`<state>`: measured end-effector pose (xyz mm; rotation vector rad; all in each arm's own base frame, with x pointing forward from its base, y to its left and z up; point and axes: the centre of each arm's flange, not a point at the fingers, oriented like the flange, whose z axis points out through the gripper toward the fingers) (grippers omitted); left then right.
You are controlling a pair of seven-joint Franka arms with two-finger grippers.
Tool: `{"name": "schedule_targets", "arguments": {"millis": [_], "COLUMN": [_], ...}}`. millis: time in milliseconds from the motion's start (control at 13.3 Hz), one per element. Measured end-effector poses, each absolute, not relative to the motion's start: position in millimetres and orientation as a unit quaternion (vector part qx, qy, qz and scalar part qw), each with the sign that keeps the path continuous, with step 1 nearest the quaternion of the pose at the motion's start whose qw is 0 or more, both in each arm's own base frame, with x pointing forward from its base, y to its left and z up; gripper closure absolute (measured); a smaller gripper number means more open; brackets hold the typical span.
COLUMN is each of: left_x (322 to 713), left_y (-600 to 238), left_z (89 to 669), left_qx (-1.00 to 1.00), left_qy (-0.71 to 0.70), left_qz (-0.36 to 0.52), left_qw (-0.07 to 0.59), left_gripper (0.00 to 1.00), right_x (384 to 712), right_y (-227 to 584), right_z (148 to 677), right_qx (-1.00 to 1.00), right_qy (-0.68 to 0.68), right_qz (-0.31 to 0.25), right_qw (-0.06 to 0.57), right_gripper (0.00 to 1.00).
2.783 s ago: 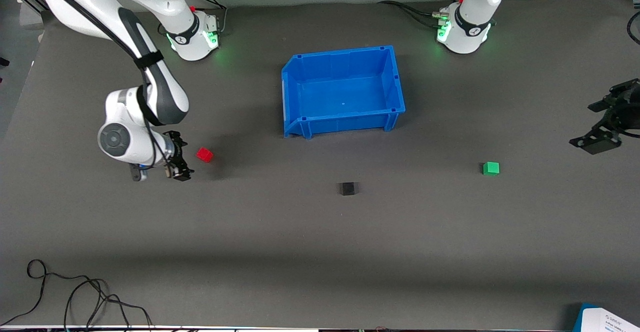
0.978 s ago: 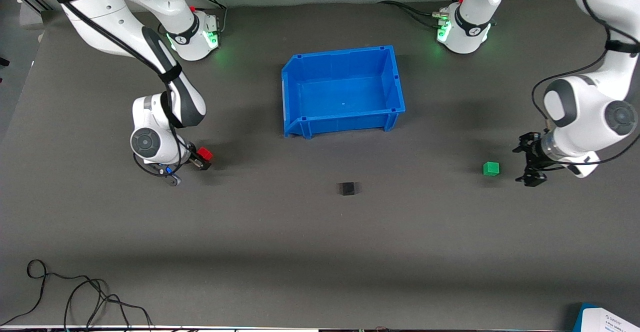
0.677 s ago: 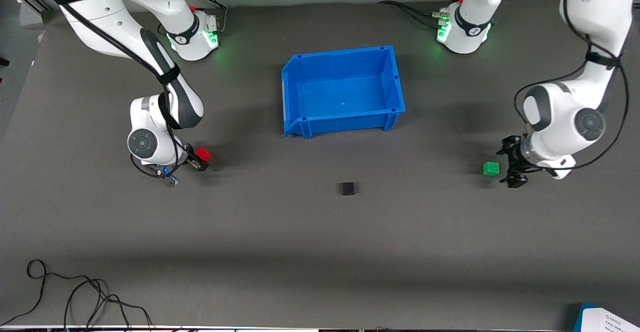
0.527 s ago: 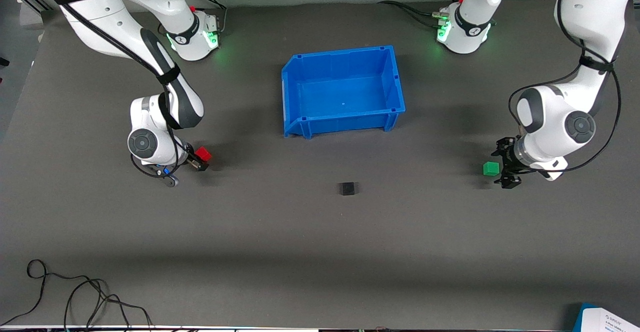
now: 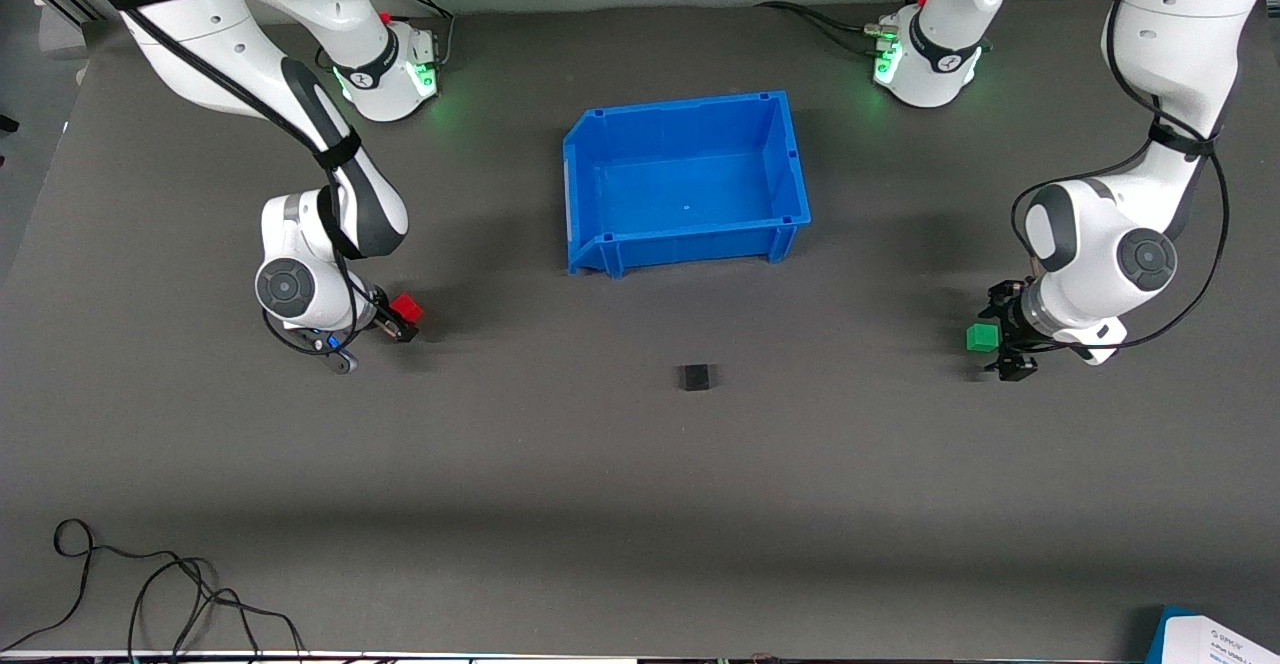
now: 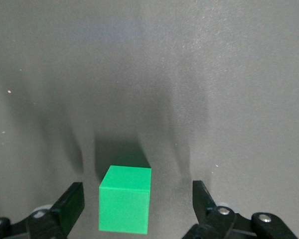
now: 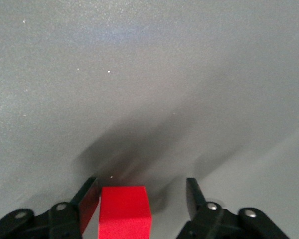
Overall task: Attach green and red cubes to black cube
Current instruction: 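Close the left gripper on the green cube and lift it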
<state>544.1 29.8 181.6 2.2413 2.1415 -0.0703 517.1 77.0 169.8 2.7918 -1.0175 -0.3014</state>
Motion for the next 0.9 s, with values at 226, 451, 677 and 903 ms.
{"name": "schedule_targets", "arguments": {"millis": [226,451,677,903], "left_x": [543.1,543.6,543.9,550.3], "left_y": [29.7,29.8,29.8,29.3], "left_z": [176.1,176.6,176.8,184.1], "left_qx": [0.723,0.723,0.723,0.717], "left_qy": [0.691,0.69,0.69,0.696], "left_qz": [-0.025,-0.024,-0.023,-0.017], "left_qw": [0.019,0.019,0.02,0.025], "left_gripper": [0.22,0.61,0.63,0.63], "right_x": [519.7,524.8,530.2,529.1], "right_y": [79.1,80.3,82.4,83.4], "right_z": [172.0,178.3,184.1,176.4], "right_qx": [0.932,0.93,0.922,0.919], "right_qy": [-0.341,-0.341,-0.353,-0.358], "right_qz": [-0.098,-0.111,-0.137,-0.145], "right_qw": [0.074,0.082,0.084,0.083], "right_gripper": [0.44,0.59,0.65,0.61]}}
